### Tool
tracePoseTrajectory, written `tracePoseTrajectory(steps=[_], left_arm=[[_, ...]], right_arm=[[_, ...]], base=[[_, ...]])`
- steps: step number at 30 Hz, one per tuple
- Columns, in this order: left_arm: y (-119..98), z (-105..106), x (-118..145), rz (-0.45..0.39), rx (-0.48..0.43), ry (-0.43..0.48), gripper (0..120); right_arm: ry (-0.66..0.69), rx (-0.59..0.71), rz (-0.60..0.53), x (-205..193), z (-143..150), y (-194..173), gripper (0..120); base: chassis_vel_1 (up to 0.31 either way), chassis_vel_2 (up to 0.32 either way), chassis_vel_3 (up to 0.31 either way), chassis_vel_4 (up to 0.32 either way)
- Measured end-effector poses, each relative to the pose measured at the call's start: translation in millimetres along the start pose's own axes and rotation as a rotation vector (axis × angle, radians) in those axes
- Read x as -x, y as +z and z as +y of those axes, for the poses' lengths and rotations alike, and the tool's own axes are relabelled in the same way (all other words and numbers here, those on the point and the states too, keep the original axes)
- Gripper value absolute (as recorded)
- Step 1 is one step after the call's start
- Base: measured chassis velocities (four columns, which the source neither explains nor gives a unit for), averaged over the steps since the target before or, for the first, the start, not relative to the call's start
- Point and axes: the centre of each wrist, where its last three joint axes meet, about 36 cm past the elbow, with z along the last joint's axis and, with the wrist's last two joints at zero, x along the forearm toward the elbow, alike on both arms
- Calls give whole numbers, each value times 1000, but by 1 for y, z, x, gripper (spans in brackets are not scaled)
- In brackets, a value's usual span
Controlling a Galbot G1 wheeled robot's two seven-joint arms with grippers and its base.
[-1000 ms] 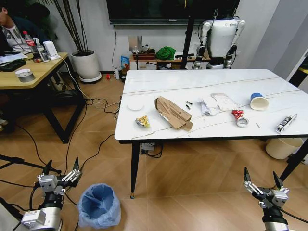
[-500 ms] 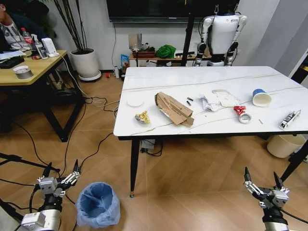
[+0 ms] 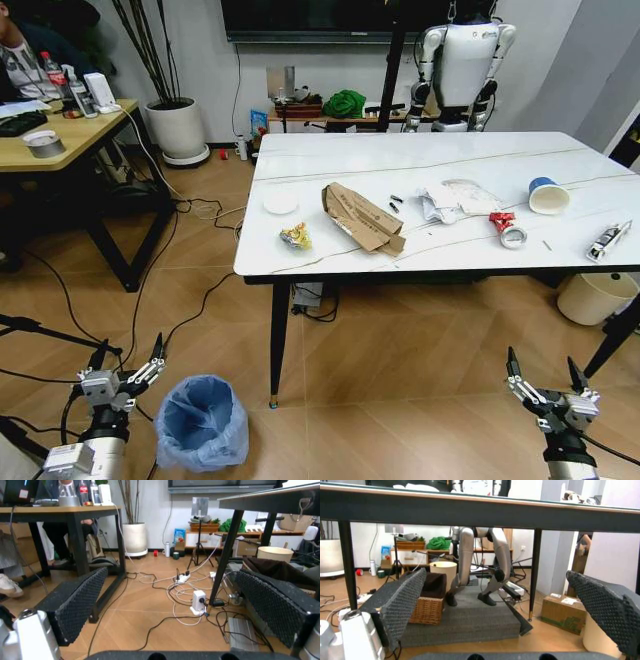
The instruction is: Pick up the trash bin and place the trash from the table into it.
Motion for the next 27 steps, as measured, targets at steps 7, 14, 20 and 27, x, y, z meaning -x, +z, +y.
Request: tracePoseTrajectory(steps=[7,14,20,27], left_arm=[[1,-1,-2,3,-3,2,100],[2,0,-5,11,-1,13,100],[2,7,-6,20,13,40,100],[7,9,-5,31,-5,49,100]], right_arm=[[-4,-4,-1,1,-2,-1,100],[-19,-15,4,0,-6,-2,100],[-41,-32,16,-1,-7,0,100],[-43,-32,12,2,2,5,100]], base=[[0,0,0,0],[0,0,0,0],[0,0,0,0],[0,0,0,0]])
